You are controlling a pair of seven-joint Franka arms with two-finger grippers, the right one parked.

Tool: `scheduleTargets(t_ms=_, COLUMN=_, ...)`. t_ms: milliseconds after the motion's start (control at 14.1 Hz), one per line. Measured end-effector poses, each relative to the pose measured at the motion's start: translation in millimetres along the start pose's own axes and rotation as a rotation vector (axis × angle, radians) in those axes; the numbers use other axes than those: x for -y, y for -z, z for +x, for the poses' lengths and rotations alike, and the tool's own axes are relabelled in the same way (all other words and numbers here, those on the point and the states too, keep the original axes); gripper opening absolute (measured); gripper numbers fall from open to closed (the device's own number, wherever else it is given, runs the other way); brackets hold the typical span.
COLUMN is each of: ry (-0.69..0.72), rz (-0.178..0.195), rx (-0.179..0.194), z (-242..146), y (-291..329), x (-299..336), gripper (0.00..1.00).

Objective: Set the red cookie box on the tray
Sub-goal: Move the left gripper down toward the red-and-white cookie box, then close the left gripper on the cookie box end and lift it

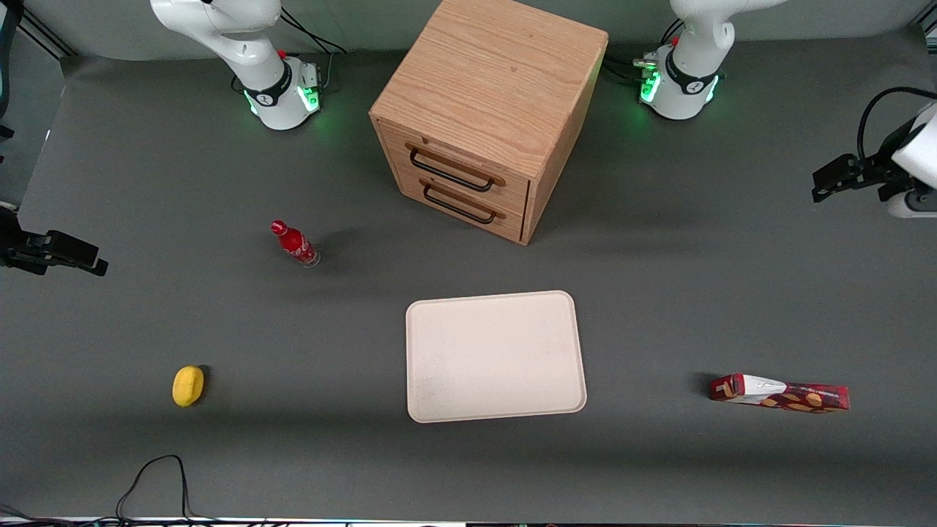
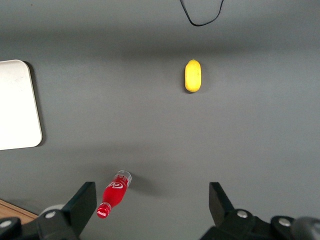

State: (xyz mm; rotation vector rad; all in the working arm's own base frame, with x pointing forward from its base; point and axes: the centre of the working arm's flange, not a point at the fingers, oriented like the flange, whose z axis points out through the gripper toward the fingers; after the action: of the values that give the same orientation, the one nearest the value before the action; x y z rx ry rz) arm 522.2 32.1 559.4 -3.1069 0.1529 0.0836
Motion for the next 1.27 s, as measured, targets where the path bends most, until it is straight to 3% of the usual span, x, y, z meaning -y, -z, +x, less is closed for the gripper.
scheduleTargets(t_ms=425, ry=-0.493, rz=0.007, rx=-0.022, z=49, y=-11, x=41, gripper=1.00)
scheduleTargets(t_ms=779, ry=-0.878, rz=0.019, rx=-0.002, z=109, y=-50, x=75, gripper=1.00)
scheduleTargets(t_ms=850, ry=-0.949, rz=0.029, rx=-0.007, z=121, y=-59, x=82, gripper=1.00)
scheduleTargets(t_ms=1062, ry=-1.248, rz=0.102, rx=-0.068, z=159, y=-101, x=101, gripper=1.00)
scheduleTargets(t_ms=1274, ry=-1.448, rz=0.120, rx=-0.085, z=187, y=-167, x=105, gripper=1.00)
